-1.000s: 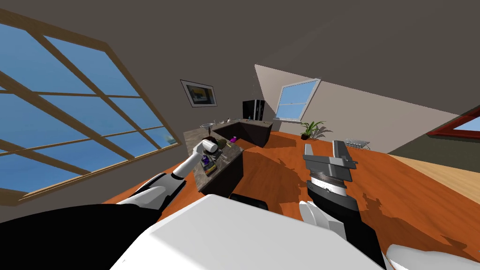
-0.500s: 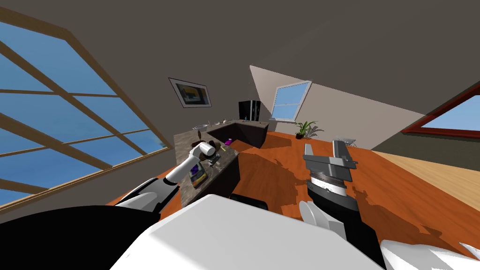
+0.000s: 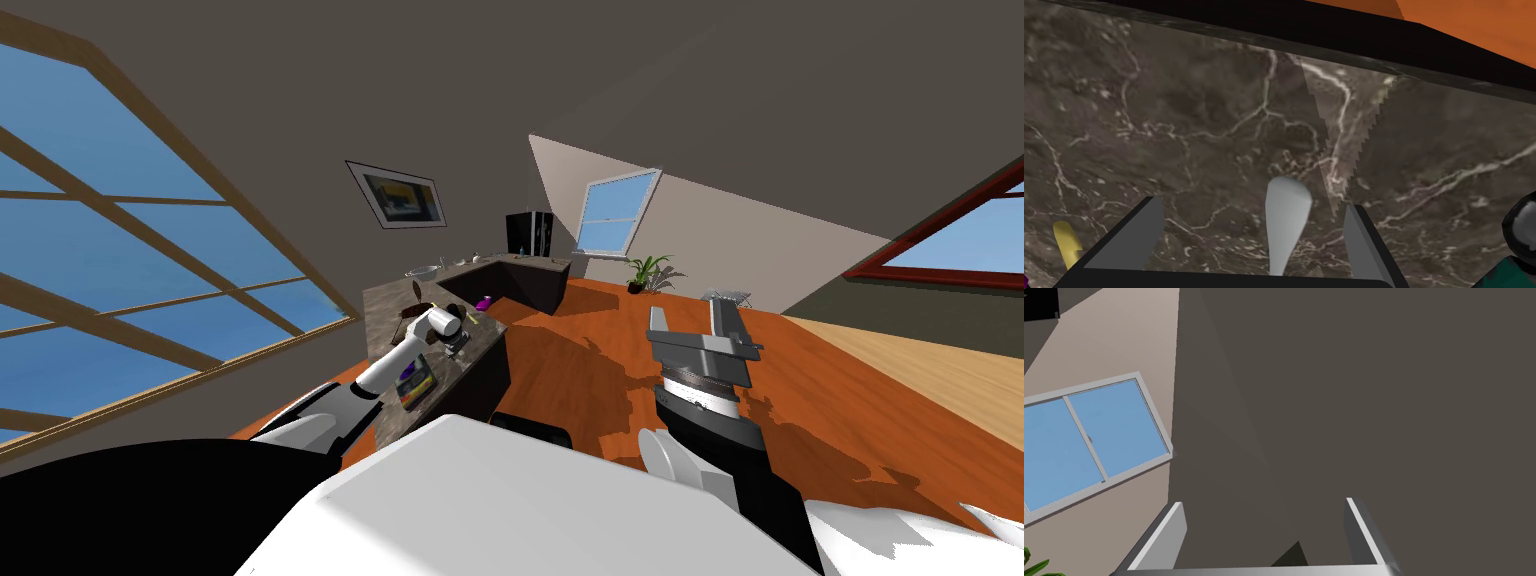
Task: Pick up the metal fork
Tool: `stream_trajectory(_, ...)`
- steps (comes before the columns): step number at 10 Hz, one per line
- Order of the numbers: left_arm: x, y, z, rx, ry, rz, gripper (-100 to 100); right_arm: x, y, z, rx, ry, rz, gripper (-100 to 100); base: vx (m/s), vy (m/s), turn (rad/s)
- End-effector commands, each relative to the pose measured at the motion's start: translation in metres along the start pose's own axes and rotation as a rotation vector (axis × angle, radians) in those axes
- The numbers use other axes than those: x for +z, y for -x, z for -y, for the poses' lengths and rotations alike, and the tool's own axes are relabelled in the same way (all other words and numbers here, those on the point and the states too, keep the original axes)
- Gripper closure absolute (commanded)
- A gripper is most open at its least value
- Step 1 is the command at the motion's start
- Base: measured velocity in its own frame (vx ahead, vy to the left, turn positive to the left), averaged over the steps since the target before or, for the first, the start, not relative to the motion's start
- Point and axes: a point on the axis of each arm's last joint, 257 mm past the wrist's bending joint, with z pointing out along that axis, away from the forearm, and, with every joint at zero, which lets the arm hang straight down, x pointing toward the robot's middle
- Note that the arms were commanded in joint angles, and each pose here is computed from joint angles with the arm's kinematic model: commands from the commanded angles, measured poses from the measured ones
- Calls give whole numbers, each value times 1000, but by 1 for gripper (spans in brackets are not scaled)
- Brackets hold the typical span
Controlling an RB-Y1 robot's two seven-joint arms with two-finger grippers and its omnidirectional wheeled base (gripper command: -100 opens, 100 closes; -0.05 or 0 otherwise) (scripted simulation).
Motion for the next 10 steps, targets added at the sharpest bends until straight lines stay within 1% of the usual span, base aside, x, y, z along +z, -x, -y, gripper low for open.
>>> stream_trajectory(1, 0, 0, 0, 0, 0, 0, -100, 0, 0, 0, 0, 0, 0, 0, 0, 0, 0)
stream_trajectory(2, 1, 0, 0, 0, -2, 0, 100, 0, 0, 0, 0, 0, 0, 0, -1, 0, 10)
stream_trajectory(6, 1, 0, -1, 0, 2, 0, 100, 0, 0, 0, 0, 0, 0, 0, -2, 0, 5)
stream_trajectory(7, 1, 0, -1, 0, 1, 1, 0, 0, 0, 0, 0, 0, 0, 0, 0, 0, 0)
stream_trajectory(8, -13, 1, 3, 5, -6, -3, 100, 0, 0, 0, 0, 0, 0, 0, -2, 8, 85)
stream_trajectory(9, -17, 0, 4, 7, -7, -4, 100, 0, 0, 0, 0, 0, 0, 0, 0, 10, 67)
stream_trajectory(10, -15, 0, 3, 6, -8, -3, 100, 0, 0, 0, 0, 0, 0, 0, 0, 0, 0)
